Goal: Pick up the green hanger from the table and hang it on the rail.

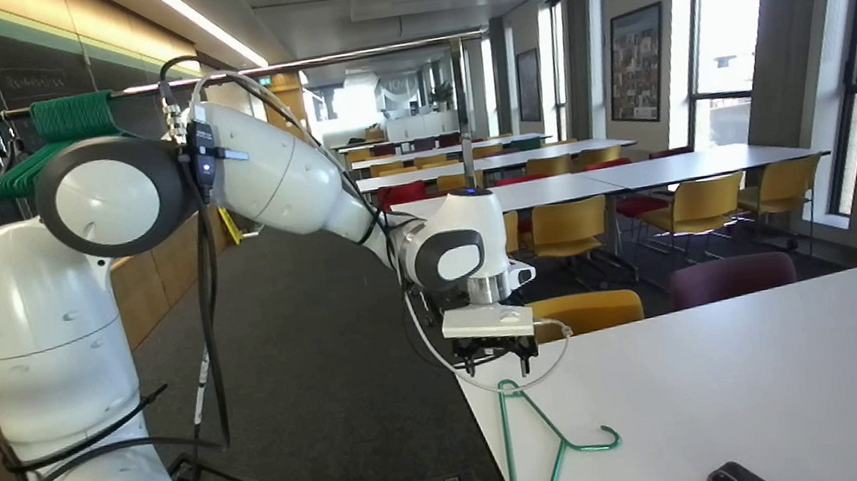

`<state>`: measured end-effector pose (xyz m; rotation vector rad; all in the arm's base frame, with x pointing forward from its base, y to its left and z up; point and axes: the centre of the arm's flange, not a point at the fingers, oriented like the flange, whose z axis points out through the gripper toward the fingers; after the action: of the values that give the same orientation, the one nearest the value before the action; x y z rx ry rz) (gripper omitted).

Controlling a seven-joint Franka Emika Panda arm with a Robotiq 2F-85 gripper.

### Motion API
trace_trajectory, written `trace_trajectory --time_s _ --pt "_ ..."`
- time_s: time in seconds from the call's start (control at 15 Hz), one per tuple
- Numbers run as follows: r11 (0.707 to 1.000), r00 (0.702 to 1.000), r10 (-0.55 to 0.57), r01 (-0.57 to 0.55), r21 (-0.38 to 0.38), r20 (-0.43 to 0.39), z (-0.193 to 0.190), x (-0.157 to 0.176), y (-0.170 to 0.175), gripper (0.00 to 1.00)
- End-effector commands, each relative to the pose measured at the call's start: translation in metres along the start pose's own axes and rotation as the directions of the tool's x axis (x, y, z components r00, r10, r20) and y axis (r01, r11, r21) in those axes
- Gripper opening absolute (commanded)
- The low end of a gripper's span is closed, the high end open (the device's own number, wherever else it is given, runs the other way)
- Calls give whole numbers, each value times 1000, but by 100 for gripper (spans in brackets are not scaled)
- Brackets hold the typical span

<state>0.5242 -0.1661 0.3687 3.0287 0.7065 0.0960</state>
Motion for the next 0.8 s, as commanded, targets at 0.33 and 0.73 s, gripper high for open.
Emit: trace_trajectory --time_s 0.33,0.73 --pt "1000 1000 -2 2 -1 -1 -1 1 1 100" --pt "1000 996 20 -22 14 85 49 42 22 100"
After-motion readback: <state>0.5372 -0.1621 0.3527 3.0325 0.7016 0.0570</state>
